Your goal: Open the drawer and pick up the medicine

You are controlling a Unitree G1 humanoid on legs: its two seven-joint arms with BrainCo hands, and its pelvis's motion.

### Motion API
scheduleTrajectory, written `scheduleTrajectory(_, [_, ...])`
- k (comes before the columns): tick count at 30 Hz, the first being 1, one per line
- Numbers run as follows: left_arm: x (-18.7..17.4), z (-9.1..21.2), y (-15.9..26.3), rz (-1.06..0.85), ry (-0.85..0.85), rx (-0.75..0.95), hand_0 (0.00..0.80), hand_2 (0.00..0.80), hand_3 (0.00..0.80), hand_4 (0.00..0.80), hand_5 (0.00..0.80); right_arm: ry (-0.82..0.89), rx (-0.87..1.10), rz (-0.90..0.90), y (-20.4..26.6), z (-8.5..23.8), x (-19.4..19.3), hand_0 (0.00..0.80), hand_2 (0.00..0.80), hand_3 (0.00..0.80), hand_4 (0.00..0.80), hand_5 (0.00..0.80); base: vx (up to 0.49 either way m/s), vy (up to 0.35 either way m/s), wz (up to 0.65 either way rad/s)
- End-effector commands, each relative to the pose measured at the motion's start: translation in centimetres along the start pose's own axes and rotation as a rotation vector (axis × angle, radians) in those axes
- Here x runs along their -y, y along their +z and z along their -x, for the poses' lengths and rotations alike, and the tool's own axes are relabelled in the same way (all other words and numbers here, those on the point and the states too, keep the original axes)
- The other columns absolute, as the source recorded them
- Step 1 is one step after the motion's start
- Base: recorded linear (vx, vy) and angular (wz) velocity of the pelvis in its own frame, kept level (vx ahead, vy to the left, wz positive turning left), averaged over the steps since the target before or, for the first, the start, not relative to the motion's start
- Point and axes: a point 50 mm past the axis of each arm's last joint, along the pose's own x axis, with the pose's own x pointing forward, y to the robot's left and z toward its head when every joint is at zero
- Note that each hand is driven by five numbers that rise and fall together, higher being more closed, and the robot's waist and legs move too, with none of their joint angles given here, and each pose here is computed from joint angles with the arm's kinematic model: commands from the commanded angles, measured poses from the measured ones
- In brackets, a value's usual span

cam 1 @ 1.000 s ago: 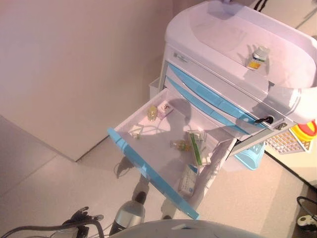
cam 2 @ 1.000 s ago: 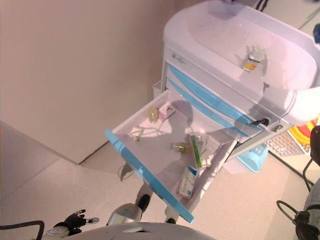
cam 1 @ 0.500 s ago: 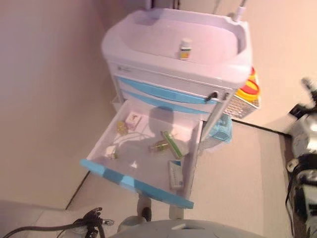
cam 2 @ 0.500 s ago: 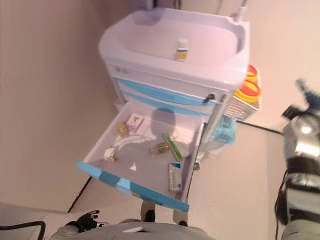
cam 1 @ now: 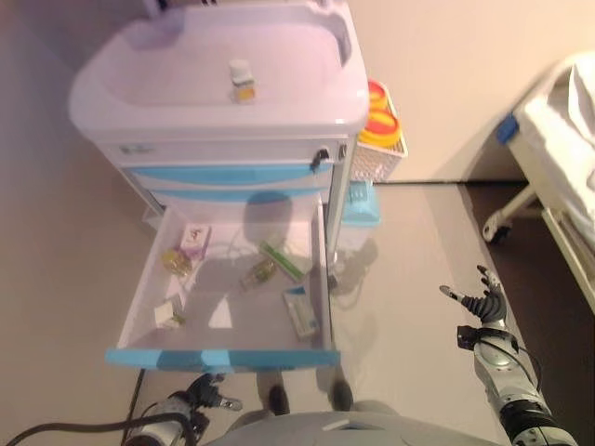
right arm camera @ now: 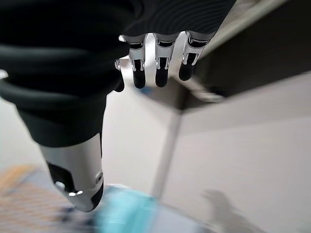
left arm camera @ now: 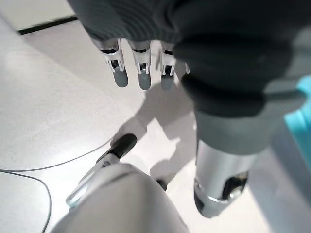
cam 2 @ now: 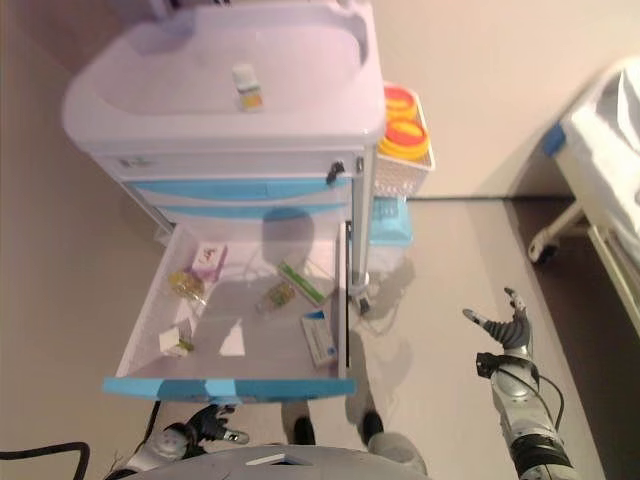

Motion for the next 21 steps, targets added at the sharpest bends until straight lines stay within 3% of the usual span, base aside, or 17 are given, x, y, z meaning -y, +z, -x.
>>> scheduleTrajectory(1, [-2.2, -0.6, 6.2, -0.085, 0.06, 0.234, 0.0, 0.0, 0.0, 0.0, 0.0, 0.06, 0.048, -0.081, 1.5, -0.5, -1.9, 0.0, 0.0, 0.0, 0.0, 0.0, -0.227, 0.051, -0.1])
scheduleTrajectory(5, [-4.3, 0.0, 10.1, -0.225, 0.136, 0.338, 0.0, 0.0, 0.0, 0.0, 0.0, 0.185, -0.035, 0.029, -0.5, 0.1, -2.9, 0.0, 0.0, 0.0, 0.0, 0.0, -0.138, 0.069, -0.24])
scheduleTrajectory(10, [-9.5, 2.5, 15.1, -0.328, 0.263, 0.427, 0.0, 0.0, 0.0, 0.0, 0.0, 0.262, -0.057, 0.107, -0.8, 0.2, -3.2, 0.0, 0.0, 0.0, 0.0, 0.0, -0.049, 0.065, -0.24])
scheduleTrajectory(18, [-18.8, 10.5, 24.3, -0.356, 0.536, 0.582, 0.0, 0.0, 0.0, 0.0, 0.0, 0.282, 0.015, 0.175, 1.1, -0.7, -2.7, 0.0, 0.0, 0.0, 0.0, 0.0, 0.028, 0.081, -0.09])
scheduleTrajectory(21, [-21.4, 13.2, 26.9, -0.262, 0.642, 0.665, 0.0, 0.0, 0.0, 0.0, 0.0, 0.299, 0.021, 0.181, 1.3, -0.9, -2.4, 0.0, 0.0, 0.0, 0.0, 0.0, 0.071, 0.116, -0.14])
